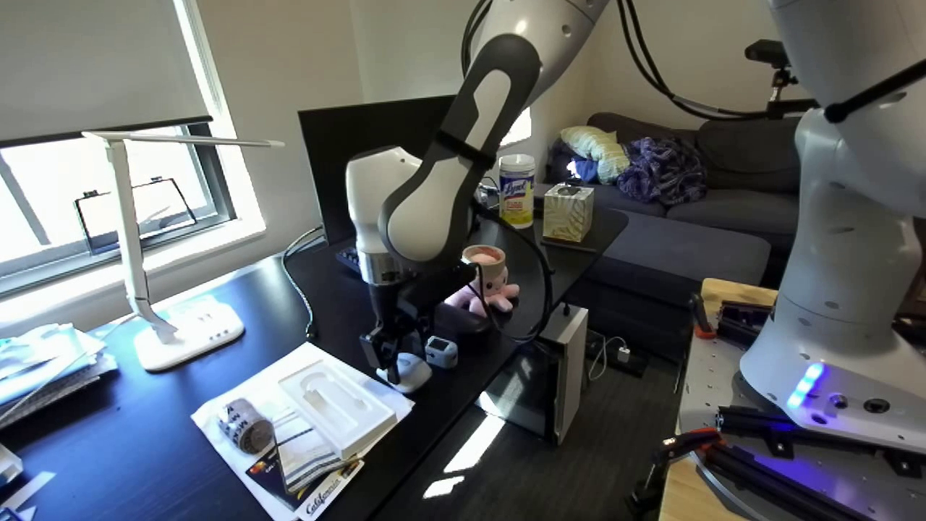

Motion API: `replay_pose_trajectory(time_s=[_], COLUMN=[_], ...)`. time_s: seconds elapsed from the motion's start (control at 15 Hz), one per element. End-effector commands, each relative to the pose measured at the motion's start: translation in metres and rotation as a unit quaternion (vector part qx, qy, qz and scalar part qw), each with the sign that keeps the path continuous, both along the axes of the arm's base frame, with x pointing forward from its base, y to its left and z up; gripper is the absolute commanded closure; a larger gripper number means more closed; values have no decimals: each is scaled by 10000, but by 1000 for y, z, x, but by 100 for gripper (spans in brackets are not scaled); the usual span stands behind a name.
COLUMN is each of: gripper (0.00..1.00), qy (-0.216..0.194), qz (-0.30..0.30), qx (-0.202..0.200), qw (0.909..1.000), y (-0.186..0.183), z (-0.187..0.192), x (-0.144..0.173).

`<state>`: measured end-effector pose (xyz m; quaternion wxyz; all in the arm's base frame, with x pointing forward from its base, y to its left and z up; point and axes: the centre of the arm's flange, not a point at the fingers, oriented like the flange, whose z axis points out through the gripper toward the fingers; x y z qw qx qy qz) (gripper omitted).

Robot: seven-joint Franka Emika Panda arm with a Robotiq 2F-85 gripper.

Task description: Move the mouse to the right

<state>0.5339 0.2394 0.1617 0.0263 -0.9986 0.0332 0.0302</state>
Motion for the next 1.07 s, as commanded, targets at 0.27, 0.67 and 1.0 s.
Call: replay_pose_trajectory(time_s=[0.27, 0.67, 1.0], gripper=[61, 61, 61], qy=[-258, -496, -272], qz=[-87, -181, 165], qx=[133, 605, 581], qw=[9995, 9968, 9978], y=[-61, -168, -296], z=[126, 197, 210], x=[-32, -41, -40])
